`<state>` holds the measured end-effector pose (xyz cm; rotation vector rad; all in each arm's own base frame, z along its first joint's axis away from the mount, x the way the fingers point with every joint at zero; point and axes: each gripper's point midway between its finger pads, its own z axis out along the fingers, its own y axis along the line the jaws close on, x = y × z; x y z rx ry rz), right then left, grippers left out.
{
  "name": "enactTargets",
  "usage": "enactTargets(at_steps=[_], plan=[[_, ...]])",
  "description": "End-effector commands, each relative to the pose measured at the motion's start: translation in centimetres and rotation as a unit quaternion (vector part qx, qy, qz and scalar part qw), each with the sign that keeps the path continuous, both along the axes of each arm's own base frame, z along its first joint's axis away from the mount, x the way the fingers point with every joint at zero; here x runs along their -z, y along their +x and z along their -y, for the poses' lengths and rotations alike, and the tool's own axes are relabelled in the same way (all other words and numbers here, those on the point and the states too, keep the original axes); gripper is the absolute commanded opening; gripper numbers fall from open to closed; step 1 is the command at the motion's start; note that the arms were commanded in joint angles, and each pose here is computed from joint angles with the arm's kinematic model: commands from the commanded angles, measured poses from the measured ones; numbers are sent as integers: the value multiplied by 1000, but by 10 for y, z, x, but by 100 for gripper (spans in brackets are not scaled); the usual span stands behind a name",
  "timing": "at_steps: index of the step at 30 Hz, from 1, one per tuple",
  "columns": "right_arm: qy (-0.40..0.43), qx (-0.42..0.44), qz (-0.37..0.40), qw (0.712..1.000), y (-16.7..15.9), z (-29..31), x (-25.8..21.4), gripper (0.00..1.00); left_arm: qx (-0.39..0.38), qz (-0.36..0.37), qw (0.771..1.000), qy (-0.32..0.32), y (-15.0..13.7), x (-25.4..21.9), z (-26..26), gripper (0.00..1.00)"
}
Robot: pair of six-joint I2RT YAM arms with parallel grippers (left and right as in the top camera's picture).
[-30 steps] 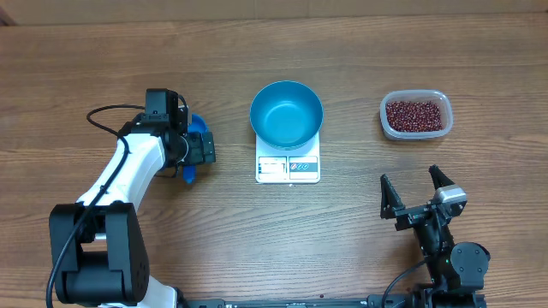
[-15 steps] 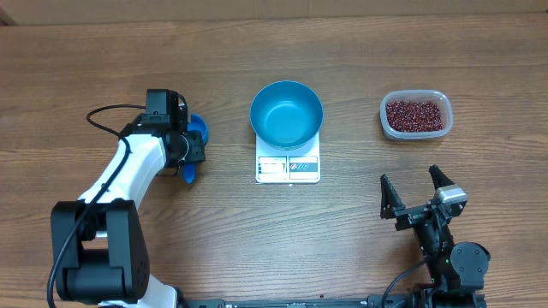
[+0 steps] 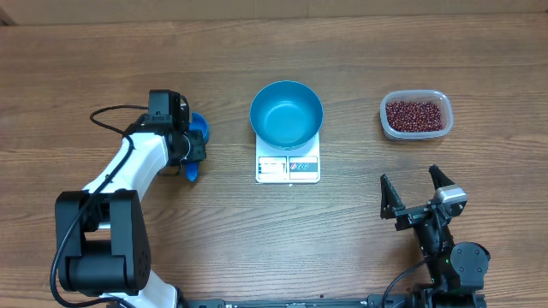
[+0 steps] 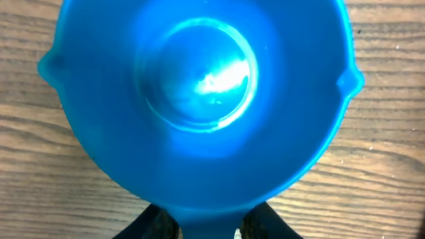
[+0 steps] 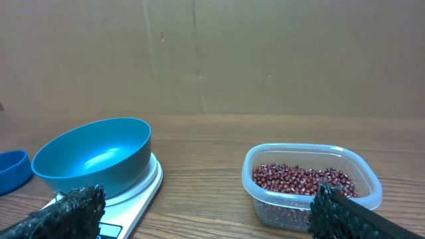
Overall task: Scoop item into bowl and weigh 150g on scale
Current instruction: 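Close the left gripper on the blue scoop handle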
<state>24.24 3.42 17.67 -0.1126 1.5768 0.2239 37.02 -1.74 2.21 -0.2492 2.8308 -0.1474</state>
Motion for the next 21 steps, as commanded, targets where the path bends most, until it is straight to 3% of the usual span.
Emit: enactTargets(at_steps=[1, 16, 21], plan=[[2, -2, 1, 1000, 0, -1, 2, 100, 2, -9, 1000, -4, -4, 4, 4, 30], [2, -2, 1, 1000, 0, -1, 2, 100, -32, -10, 999, -16, -3, 4, 9, 27], [2, -2, 1, 1000, 0, -1, 2, 100, -32, -11, 999, -15, -4, 4, 9, 19]])
